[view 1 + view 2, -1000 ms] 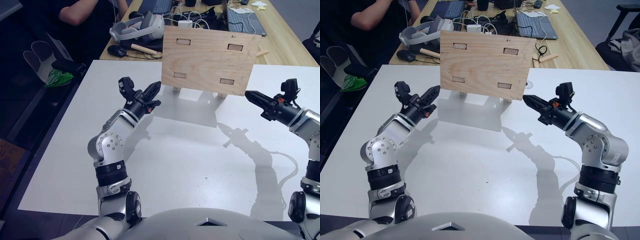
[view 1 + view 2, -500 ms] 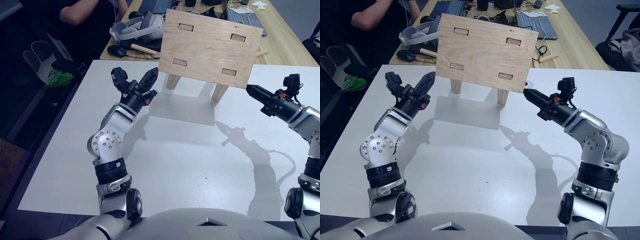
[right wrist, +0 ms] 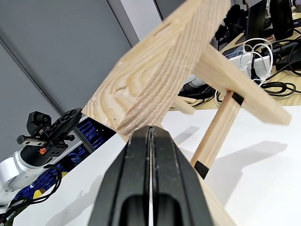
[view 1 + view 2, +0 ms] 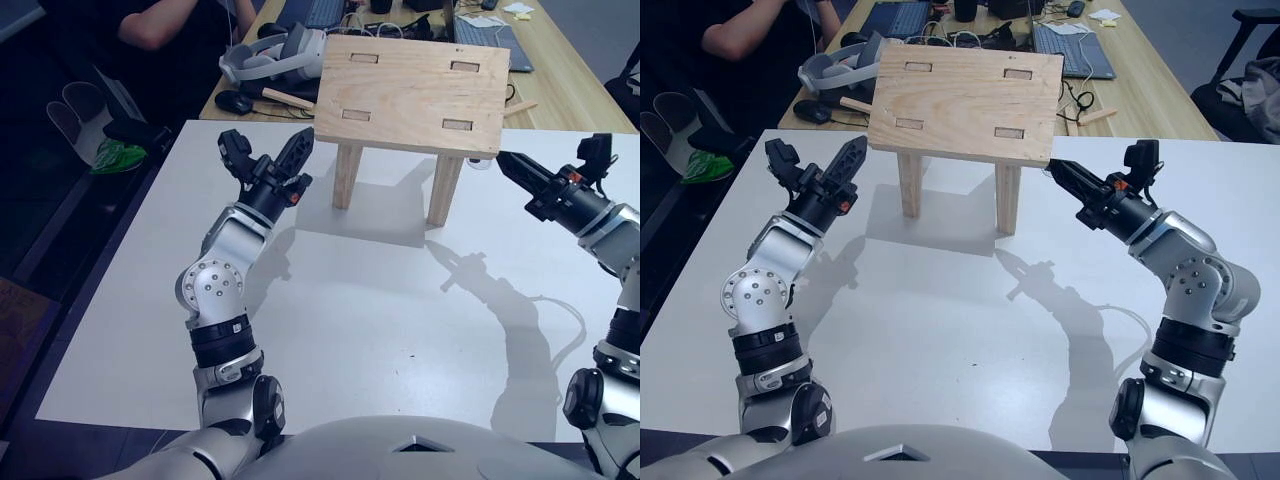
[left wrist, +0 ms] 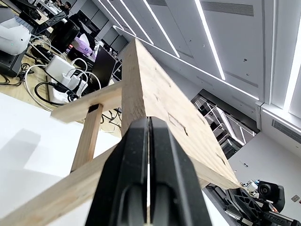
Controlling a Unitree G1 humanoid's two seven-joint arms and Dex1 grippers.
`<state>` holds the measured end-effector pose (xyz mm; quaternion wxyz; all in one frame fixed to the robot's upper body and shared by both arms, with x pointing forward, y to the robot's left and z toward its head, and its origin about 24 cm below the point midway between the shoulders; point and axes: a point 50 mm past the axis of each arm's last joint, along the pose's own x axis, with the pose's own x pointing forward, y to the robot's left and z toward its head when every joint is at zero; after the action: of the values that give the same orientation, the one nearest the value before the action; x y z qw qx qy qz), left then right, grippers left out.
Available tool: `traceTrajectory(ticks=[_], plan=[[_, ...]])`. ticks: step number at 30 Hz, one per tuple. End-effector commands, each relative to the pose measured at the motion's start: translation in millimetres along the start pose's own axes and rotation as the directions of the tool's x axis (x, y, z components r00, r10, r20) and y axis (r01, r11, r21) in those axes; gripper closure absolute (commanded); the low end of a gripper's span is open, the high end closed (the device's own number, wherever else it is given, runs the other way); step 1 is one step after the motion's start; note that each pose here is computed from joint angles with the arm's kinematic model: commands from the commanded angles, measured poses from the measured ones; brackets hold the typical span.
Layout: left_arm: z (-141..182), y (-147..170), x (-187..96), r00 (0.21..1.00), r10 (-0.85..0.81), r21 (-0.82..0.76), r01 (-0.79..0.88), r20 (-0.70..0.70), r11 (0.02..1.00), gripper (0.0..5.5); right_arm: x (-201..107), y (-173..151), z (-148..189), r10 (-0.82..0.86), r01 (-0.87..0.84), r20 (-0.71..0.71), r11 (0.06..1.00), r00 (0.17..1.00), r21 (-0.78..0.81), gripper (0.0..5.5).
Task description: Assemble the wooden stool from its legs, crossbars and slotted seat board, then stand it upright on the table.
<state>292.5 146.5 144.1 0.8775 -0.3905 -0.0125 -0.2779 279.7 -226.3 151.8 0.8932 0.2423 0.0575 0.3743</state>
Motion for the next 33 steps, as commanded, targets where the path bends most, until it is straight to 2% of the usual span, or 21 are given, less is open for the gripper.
traceTrajectory(ticks=[1,9,12,18,21,24,26,28,30,33], plan=[[-29.7,-39.2,24.8,0.963,-0.230,-0.114,0.215,-0.140,0.970,5.47,32.6,33.5,1.8,0.262,-0.262,0.003,0.964,0.965,0.035,5.50],[-33.0,-28.4,23.6,0.975,-0.158,-0.077,0.148,-0.157,0.986,5.47,27.0,22.8,-11.6,0.192,-0.191,-0.054,0.981,0.980,0.019,5.50],[-31.3,-14.1,20.6,0.989,-0.053,0.015,0.056,-0.139,0.998,5.47,16.6,8.9,-13.5,0.074,-0.074,0.009,0.997,0.997,-0.013,5.50],[-8.9,4.9,6.8,0.985,0.102,0.142,-0.121,0.135,0.982,5.47,-20.2,-24.3,-22.6,-0.273,0.286,0.180,0.957,0.945,-0.047,5.50],[-6.9,7.9,6.9,0.967,0.152,0.173,-0.189,0.205,0.967,5.47,-28.2,-37.6,-25.6,-0.426,0.450,0.246,0.892,0.871,-0.050,5.50],[-12.6,17.7,10.7,0.929,0.285,0.219,-0.336,0.237,0.916,5.47,-19.2,-45.0,-33.0,-0.591,0.624,0.269,0.780,0.760,-0.050,5.50],[-25.2,28.4,17.1,0.896,0.396,0.281,-0.440,0.202,0.853,5.47,-2.1,-37.9,-46.4,-0.640,0.677,0.231,0.719,0.733,-0.154,5.50],[-41.2,34.7,28.2,0.874,0.465,0.378,-0.483,0.144,0.790,5.47,16.3,-25.8,-65.5,-0.629,0.653,0.207,0.648,0.749,-0.392,5.50],[-47.8,37.0,34.6,0.863,0.487,0.421,-0.495,0.136,0.760,5.47,16.8,-30.9,-69.3,-0.671,0.692,0.235,0.572,0.703,-0.440,5.50],[-49.6,38.3,43.9,0.861,0.486,0.397,-0.503,0.152,0.768,5.47,17.7,-41.4,-65.3,-0.687,0.713,0.258,0.535,0.680,-0.454,5.50]])
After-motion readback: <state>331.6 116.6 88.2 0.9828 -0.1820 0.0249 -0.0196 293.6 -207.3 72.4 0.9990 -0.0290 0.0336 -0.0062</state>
